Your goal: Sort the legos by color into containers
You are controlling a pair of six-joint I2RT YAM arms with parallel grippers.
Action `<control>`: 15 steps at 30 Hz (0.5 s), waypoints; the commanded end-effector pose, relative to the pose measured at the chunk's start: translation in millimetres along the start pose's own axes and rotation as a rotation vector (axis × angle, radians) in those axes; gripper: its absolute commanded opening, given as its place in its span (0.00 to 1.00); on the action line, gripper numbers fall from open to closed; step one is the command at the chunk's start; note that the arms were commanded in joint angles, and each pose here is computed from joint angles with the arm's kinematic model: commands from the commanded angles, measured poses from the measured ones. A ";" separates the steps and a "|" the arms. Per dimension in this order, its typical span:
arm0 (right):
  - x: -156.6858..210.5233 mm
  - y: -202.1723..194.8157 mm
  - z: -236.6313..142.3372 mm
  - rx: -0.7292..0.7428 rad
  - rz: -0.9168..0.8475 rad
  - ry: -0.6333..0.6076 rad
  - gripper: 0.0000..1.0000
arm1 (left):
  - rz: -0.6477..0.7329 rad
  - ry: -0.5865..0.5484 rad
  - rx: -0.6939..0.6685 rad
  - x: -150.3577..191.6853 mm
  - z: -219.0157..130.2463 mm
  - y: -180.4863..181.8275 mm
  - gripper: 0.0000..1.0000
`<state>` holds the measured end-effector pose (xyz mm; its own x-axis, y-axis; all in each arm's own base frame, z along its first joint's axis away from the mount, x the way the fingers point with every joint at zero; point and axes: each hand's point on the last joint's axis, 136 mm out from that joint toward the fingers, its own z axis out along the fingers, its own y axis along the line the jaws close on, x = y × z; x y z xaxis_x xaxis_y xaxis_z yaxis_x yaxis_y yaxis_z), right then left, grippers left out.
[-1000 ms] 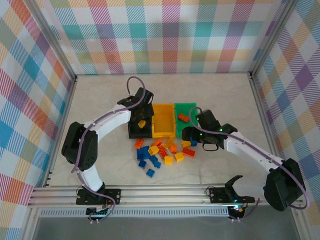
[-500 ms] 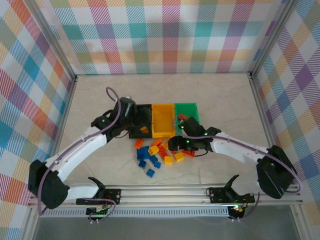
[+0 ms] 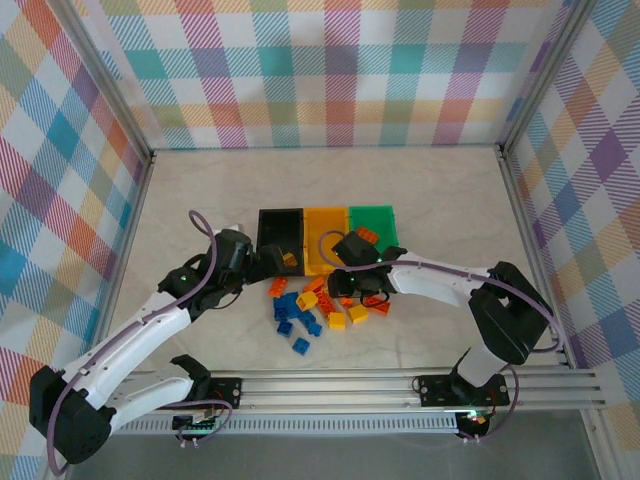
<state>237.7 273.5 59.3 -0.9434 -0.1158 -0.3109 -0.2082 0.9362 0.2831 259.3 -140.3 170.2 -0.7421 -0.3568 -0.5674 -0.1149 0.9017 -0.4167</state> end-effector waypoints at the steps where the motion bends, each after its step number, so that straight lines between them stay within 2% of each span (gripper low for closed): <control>1: -2.6 -1.2 -6.3 0.040 -0.002 -0.006 0.45 | -0.003 0.021 -0.032 9.6 1.3 8.9 1.00; 7: -7.0 3.0 -24.5 0.031 -0.022 -0.034 0.30 | 0.001 0.020 -0.029 9.5 1.0 8.7 1.00; 12: -19.9 6.6 -57.6 0.022 -0.046 -0.102 0.27 | 0.001 0.020 -0.019 9.6 -2.0 7.8 1.00; 15: -30.9 7.6 -80.2 0.036 -0.076 -0.147 0.29 | 0.003 0.018 -0.020 9.8 -3.9 9.2 1.00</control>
<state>240.9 263.5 115.4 -0.9073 -0.1145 -0.4046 -0.2337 0.9372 0.2589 255.8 -137.7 167.7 -0.7471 -0.3592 -0.5592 -0.1256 0.9025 -0.4120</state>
